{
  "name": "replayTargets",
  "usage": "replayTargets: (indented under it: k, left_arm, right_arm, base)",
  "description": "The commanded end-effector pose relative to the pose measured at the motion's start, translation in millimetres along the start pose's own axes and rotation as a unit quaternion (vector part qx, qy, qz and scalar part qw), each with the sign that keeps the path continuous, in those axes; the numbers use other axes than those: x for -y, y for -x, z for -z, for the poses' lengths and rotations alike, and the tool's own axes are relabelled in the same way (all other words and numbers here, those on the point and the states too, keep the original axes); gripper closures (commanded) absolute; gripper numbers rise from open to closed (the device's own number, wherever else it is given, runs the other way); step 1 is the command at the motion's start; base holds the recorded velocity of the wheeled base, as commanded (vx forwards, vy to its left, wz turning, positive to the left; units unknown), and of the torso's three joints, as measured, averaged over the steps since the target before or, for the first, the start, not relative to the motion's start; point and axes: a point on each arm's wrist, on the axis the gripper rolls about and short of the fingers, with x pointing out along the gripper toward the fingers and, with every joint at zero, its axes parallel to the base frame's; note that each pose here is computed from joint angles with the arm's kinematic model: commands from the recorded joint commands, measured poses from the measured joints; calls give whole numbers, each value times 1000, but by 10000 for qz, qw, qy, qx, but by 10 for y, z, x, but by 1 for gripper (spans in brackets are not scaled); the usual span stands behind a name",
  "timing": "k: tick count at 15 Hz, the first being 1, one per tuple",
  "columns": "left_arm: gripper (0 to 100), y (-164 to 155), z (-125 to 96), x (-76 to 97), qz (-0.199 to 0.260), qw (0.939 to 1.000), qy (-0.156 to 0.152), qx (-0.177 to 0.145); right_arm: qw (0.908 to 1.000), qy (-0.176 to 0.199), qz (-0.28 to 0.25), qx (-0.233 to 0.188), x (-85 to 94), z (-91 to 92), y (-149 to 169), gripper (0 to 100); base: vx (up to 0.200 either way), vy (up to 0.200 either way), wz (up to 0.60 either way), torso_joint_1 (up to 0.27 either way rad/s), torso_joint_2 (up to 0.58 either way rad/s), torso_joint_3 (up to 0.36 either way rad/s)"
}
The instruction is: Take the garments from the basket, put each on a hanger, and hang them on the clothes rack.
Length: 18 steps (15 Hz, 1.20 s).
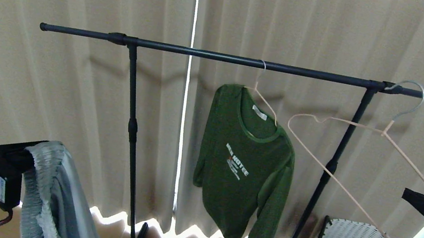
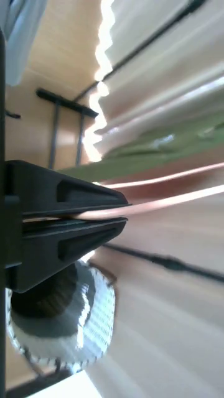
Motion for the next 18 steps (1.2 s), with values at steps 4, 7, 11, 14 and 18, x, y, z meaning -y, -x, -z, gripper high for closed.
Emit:
replayTargets:
  k: [4,7,11,14,18]
  left_arm:
    - [100,-130,-250,-70,-283,9996,11,28]
    - [100,-381,-629,31,-414,9990,-95,-137]
    - [100,-852,-1095,164,-954,9943,-253,-406]
    - [100,-1075,-1227,149,-1187,9919,-181,-406]
    - [100,-1400,-1278,150,-1877,9806,142,-547]
  right_arm:
    - [9961,-21,-838,262,-27,-43,182,100]
    - [9873,104,-1580,145,-147,-25,197,100]
    - [9733,283,-2275,-115,-417,35,23,100]
    - [9618,290,-2719,-111,-619,109,-79,100]
    - [9369,497,-3459,-106,-960,207,-103,100]
  base:
    - [0,0,0,0,0,0]
    - [0,0,0,0,0,0]
    - [0,0,0,0,0,0]
    - [0,0,0,0,0,0]
    - [0,0,0,0,0,0]
